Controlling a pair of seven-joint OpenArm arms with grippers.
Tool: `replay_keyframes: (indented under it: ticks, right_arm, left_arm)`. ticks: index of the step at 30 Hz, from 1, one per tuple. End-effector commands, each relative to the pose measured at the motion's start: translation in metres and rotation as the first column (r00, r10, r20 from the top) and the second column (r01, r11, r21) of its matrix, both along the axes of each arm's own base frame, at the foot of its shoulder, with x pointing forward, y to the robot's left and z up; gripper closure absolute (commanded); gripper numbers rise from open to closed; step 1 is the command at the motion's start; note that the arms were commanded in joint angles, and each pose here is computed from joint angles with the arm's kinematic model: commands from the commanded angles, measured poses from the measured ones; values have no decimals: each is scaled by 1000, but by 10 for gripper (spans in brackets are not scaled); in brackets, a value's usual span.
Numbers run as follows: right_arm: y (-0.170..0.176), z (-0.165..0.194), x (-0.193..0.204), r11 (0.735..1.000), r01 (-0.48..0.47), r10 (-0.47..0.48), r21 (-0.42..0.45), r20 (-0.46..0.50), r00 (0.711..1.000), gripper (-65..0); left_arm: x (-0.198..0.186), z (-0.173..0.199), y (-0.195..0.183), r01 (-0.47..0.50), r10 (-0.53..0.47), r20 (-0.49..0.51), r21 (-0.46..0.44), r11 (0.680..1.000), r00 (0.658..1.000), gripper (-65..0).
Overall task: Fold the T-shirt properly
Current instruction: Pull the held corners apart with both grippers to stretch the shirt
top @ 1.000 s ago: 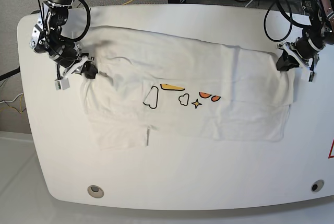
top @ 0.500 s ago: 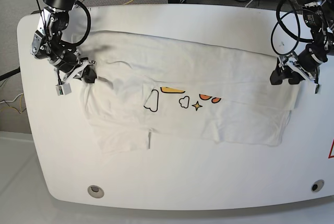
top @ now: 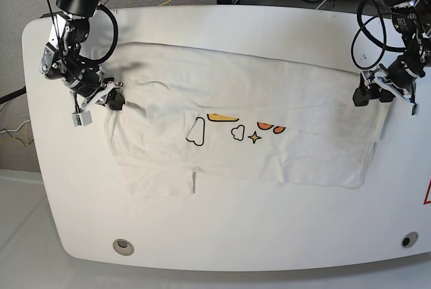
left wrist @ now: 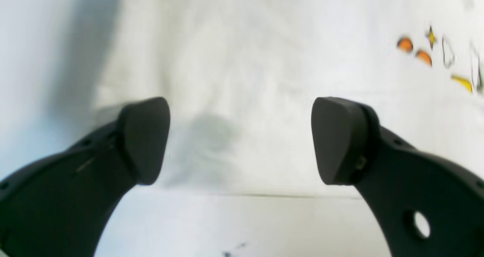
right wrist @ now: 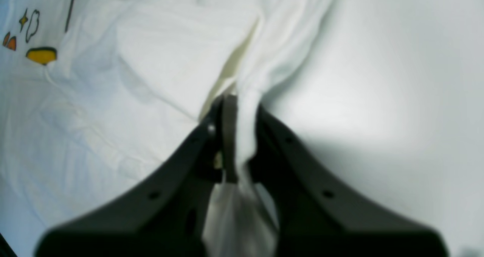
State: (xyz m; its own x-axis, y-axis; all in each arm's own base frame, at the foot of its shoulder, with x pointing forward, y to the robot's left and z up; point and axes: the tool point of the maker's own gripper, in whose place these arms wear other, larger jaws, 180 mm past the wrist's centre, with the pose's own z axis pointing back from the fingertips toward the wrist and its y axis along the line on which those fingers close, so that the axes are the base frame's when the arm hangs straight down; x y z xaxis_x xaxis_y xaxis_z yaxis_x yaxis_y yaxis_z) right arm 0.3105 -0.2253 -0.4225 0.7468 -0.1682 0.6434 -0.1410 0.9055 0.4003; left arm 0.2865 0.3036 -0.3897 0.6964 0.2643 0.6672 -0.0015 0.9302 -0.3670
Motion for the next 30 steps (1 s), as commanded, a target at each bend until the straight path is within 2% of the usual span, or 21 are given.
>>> replay_keyframes:
  ticks: [1,6,14,20,24,26,28,30]
  right_arm:
    - [-6,15,11,1000,-2,3,-7,52,999,0]
    - [-8,14,13,1000,1,0,-23,52,999,0]
    - [-8,13,12,1000,0,1,-23,51,999,0]
    - [-8,12,9,1000,-6,7,-30,41,999,0]
    - [-8,11,9,999,-7,8,-33,39,999,0]
    - [-8,11,9,999,-7,8,-34,37,999,0]
    - [-10,9,6,999,-10,11,-42,25,1000,0]
    - [-10,9,6,999,-10,11,-42,25,1000,0]
  left_arm:
    - [8,9,11,-24,24,35,7,1000,999,-552]
    - [29,2,14,-62,64,47,-41,997,997,-545]
    - [38,8,20,-81,85,88,-45,996,993,-511]
    - [50,17,22,-83,88,125,-39,996,988,-401]
    - [53,13,24,-90,95,109,-48,995,989,-371]
    - [54,9,24,-95,100,95,-57,994,990,-378]
    - [51,-3,27,-113,118,56,-81,990,991,-447]
    - [51,-6,27,-113,117,46,-86,990,992,-474]
